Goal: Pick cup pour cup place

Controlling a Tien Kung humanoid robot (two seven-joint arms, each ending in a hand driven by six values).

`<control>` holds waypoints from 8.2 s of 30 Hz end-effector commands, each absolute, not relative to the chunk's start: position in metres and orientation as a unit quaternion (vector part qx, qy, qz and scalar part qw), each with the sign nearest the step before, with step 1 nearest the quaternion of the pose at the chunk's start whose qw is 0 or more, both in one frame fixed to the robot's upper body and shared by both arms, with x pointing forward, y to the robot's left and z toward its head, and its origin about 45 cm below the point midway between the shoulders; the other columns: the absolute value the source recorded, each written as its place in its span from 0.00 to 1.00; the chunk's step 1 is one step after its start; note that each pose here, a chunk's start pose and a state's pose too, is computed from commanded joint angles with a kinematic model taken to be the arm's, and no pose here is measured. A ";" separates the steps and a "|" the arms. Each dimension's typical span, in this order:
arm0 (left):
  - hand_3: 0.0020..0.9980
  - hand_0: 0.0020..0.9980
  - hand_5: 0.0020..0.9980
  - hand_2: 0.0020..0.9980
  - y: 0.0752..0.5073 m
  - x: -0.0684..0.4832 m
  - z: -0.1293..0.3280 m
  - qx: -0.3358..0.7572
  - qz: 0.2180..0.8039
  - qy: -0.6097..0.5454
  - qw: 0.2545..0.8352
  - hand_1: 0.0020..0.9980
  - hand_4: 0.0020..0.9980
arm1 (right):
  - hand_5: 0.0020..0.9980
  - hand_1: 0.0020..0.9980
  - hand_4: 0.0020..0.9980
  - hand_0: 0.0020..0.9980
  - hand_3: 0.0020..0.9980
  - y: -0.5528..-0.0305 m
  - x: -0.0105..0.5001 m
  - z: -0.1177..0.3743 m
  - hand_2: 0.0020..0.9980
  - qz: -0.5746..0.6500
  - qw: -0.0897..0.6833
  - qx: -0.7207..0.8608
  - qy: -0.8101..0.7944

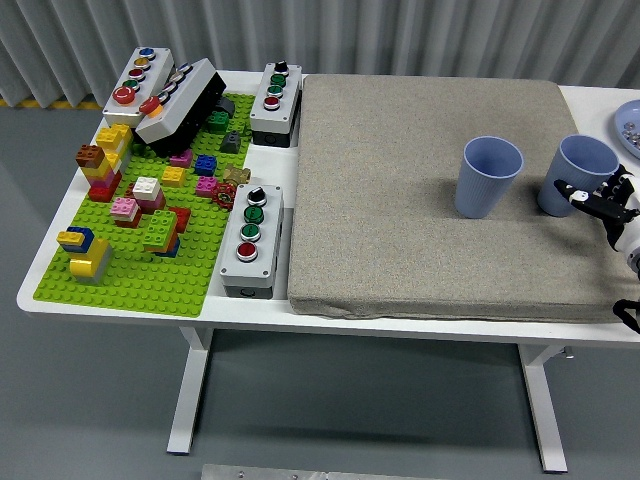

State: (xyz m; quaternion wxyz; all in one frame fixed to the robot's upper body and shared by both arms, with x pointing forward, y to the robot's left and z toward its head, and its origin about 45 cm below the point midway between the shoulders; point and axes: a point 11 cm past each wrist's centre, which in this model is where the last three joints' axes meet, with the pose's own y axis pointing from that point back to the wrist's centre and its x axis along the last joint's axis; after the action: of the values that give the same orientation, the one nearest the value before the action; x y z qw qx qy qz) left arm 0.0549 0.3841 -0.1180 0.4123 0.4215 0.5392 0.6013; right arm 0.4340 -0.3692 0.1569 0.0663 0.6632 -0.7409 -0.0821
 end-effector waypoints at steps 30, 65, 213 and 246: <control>0.80 0.86 0.89 0.91 0.385 0.054 -0.118 0.421 0.602 0.540 0.411 0.84 0.64 | 0.04 0.56 0.70 0.69 0.56 -0.351 0.446 0.226 0.48 0.090 0.100 0.669 -0.731; 0.80 0.86 0.89 0.91 0.386 0.051 -0.118 0.423 0.602 0.541 0.408 0.84 0.64 | 0.05 0.59 0.71 0.73 0.56 -0.297 0.439 0.263 0.49 0.310 0.208 0.634 -0.677; 0.80 0.86 0.89 0.91 0.390 0.055 -0.116 0.421 0.607 0.536 0.408 0.84 0.64 | 0.07 0.61 0.70 0.78 0.55 -0.292 0.436 0.268 0.49 0.503 0.325 0.587 -0.544; 0.80 0.86 0.89 0.91 0.391 0.058 -0.116 0.419 0.609 0.535 0.409 0.84 0.64 | 0.06 0.61 0.69 0.80 0.54 -0.288 0.440 0.277 0.49 0.539 0.341 0.565 -0.523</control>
State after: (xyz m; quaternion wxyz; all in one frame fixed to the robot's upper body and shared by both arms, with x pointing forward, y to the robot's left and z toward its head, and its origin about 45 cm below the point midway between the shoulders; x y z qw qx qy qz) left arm 0.0584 0.3913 -0.1157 0.4092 0.4191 0.5345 0.6092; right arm 0.4401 -0.2884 0.2768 0.3411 0.5652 -0.5227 0.5394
